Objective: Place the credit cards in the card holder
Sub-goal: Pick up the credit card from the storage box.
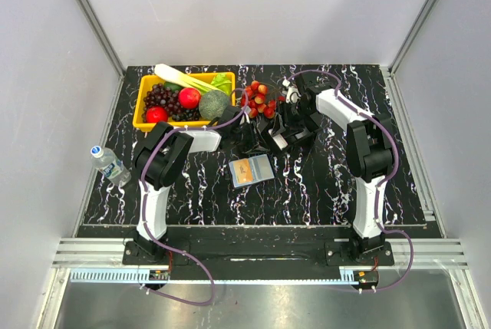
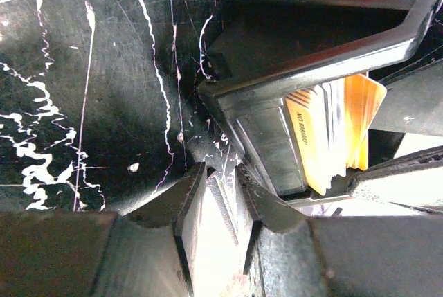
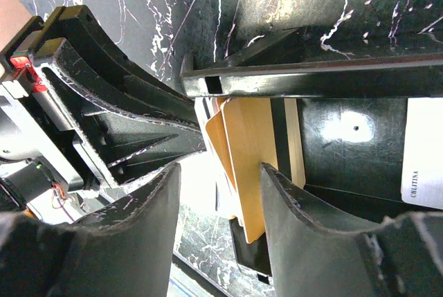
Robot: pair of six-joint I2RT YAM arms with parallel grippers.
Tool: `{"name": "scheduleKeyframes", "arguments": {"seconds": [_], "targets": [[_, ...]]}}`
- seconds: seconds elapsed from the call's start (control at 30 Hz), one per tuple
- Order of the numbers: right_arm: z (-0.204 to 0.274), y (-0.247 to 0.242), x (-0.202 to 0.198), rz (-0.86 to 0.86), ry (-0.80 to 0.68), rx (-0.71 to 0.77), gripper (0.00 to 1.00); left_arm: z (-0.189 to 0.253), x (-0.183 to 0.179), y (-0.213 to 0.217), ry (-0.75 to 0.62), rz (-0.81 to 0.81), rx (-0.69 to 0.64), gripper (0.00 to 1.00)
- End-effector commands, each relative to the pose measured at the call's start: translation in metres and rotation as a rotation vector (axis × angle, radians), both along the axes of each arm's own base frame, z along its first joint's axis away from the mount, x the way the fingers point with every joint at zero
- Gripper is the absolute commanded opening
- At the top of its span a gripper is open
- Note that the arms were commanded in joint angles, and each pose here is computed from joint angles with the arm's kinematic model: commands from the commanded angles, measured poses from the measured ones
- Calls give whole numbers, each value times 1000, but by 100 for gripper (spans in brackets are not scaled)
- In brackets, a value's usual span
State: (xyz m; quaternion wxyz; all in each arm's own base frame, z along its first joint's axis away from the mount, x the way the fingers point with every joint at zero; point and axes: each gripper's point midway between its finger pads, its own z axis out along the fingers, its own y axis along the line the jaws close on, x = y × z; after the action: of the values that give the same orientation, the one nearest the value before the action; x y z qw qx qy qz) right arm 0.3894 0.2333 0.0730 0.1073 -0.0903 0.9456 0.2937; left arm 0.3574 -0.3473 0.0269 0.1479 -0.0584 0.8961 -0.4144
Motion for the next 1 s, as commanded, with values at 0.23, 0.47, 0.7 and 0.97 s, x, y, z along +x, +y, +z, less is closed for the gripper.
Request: {"name": "scheduleKeyframes", "arguments": {"seconds": [0.23, 0.47, 0.7, 0.97], "targets": [[48, 15, -2, 33, -71, 90, 50, 23, 14, -7, -83, 4, -27, 28], [59, 15, -1, 28, -93, 98, 49, 22, 14, -7, -81, 4, -28, 28], [52, 13, -3, 24, -74, 86, 46, 21, 13, -8, -77, 0, -32, 28], [42, 4, -1, 9, -69, 26, 40, 21, 14, -7, -76, 4, -34, 28]]}}
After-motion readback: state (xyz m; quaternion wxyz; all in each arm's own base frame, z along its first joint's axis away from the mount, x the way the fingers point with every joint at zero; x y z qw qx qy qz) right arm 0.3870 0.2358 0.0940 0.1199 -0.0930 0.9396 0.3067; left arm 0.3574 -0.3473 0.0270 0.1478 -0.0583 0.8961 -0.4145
